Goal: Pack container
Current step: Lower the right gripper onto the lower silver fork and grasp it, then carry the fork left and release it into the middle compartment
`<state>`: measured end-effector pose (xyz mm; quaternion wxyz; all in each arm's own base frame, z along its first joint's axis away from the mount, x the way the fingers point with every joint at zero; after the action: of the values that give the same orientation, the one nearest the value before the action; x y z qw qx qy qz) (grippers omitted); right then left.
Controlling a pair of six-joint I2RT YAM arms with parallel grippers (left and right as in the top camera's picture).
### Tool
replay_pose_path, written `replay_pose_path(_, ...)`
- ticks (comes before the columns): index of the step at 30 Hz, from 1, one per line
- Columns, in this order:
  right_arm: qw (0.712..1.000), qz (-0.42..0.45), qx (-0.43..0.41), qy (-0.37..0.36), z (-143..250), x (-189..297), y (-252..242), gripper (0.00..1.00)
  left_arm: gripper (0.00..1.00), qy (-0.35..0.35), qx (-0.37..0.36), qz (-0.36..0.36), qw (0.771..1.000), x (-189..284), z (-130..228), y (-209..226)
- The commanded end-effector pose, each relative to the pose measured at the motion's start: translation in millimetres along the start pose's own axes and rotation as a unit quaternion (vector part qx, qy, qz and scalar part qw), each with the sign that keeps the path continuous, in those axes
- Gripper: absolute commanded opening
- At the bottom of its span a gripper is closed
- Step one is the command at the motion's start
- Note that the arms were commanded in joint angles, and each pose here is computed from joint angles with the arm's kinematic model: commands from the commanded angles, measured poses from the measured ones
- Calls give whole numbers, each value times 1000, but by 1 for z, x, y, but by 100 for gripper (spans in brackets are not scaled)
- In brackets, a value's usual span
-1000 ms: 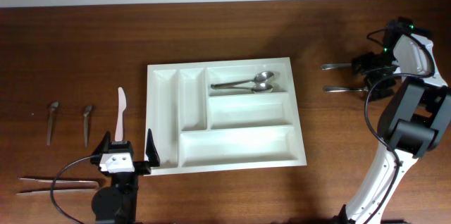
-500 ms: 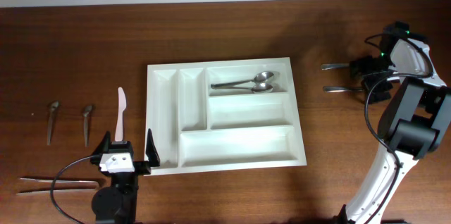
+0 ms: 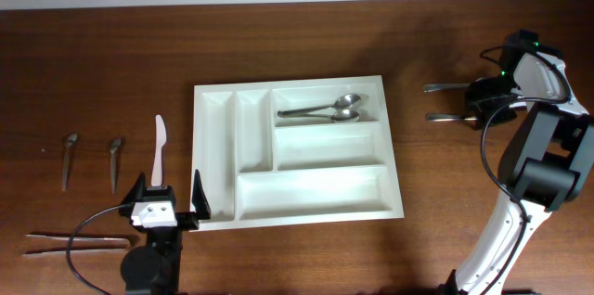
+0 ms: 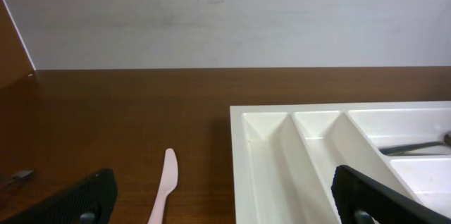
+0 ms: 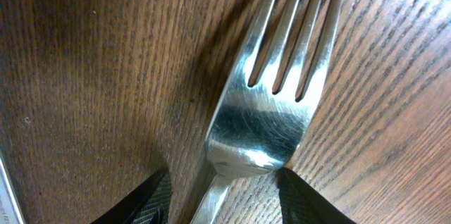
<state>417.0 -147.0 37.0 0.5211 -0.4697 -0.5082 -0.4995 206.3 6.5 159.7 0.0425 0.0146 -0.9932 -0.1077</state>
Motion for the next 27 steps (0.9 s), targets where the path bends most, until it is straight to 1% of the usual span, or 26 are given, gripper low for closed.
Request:
replay_pose_path(1, 999, 41, -5, 21, 8, -31, -15, 44, 99, 1, -6, -5, 1000, 0, 1, 2)
replay_pose_path(2, 999, 40, -5, 23, 8, -31, -14, 40, 99, 1, -6, -5, 1000, 0, 1, 2)
replay_pose_path(3, 999, 41, -5, 25, 9, -31, -15, 29, 99, 1, -6, -5, 1000, 0, 1, 2)
replay_pose_path(4, 999, 41, -5, 25, 9, -31, -15, 22, 99, 1, -6, -5, 1000, 0, 1, 2)
replay_pose_path(7, 999, 44, -5, 26, 9, -27, -15, 11, 99, 1, -6, -5, 1000, 0, 1, 2)
replay_pose_path(8, 999, 44, -6, 26, 9, -25, -14, 10, 99, 1, -6, -5, 1000, 0, 1, 2)
replay_pose_path(15, 999, 29, -4, 20, 6, 3, -3, 7, 99, 1, -6, -5, 1000, 0, 1, 2)
replay_pose_path(18, 1000, 14, -3, 13, 5, 24, 2, 4, 99, 1, -6, -5, 1000, 0, 1, 2)
replay_pose_path(22, 1000, -3, -2, 6, 6, 54, 6, 4, 99, 1, -6, -5, 1000, 0, 1, 2)
replay_pose_path(27, 1000, -5, -5, 9, 21, 91, 0, 4, 99, 1, -6, -5, 1000, 0, 1, 2)
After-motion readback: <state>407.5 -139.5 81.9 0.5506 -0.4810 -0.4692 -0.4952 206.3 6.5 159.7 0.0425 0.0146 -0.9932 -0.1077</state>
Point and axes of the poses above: each gripper's point midway between its finger pads, its own x axis back along the fingers, its own y axis along the line the jaws close on, z = x × y, the point moved 4 cm from there along x, back along the fingers, and after that the axes turned 12 degrees about -x, right-handed, at the moved point
